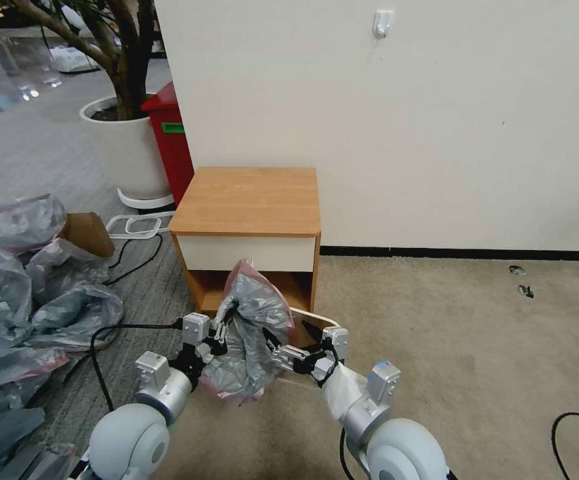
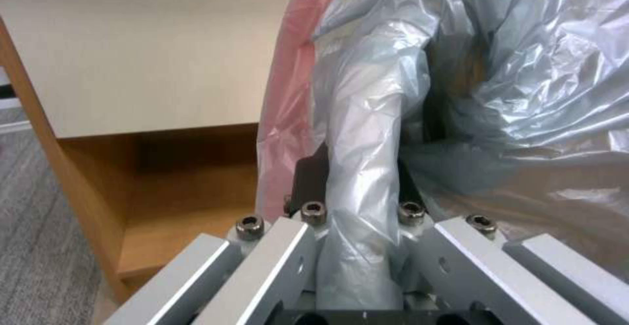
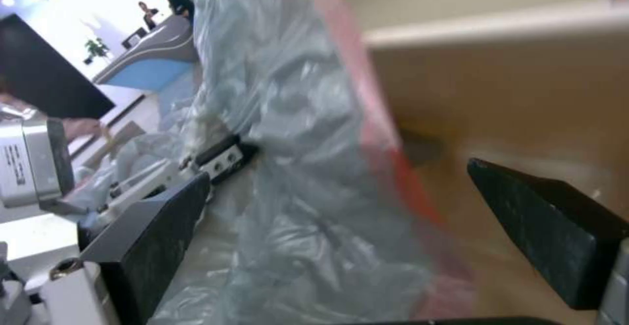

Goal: Pick up the garbage bag from the table and place it over the trash can.

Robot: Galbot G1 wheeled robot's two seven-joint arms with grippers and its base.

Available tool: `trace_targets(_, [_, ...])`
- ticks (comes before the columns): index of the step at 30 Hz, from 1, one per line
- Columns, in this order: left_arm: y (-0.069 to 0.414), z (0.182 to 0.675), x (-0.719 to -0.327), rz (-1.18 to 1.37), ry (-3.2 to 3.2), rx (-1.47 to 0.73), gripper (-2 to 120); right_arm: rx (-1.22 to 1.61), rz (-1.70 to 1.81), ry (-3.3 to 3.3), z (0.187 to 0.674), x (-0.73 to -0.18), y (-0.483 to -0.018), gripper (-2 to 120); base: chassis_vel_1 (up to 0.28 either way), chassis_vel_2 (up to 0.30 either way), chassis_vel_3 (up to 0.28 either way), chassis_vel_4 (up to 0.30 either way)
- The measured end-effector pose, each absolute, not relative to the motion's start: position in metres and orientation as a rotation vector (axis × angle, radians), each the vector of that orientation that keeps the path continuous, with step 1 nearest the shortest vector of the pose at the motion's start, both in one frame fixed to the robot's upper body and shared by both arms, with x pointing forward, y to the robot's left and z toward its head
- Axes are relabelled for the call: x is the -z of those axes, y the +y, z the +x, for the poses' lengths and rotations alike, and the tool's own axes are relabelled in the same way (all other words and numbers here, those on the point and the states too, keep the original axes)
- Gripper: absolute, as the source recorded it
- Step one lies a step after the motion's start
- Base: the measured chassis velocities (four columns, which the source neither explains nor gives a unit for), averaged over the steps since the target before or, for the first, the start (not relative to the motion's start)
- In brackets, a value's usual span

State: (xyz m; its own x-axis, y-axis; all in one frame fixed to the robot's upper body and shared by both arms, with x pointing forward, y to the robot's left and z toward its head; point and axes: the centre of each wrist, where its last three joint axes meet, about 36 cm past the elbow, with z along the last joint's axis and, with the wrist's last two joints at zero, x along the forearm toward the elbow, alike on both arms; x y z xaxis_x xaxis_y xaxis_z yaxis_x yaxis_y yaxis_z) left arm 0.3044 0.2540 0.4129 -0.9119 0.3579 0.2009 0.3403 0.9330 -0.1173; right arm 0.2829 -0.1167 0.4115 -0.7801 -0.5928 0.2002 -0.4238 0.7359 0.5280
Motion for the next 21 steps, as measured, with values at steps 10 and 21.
trace_targets(10, [0.2496,0.2997,-0.4132,-0.545,-2.864,-0.136,4,0.717,0.831,-2.553,0.2939,-0.4071,-0.1153,92,0.0,0.0,0.0,0.0])
trace_targets(21, [0.2503,0.299,-0.414,-0.546,-2.863,-0.136,4,0.711,0.83,-2.569,0.2949,-0.4023,-0.1184,53,0.0,0.0,0.0,0.0])
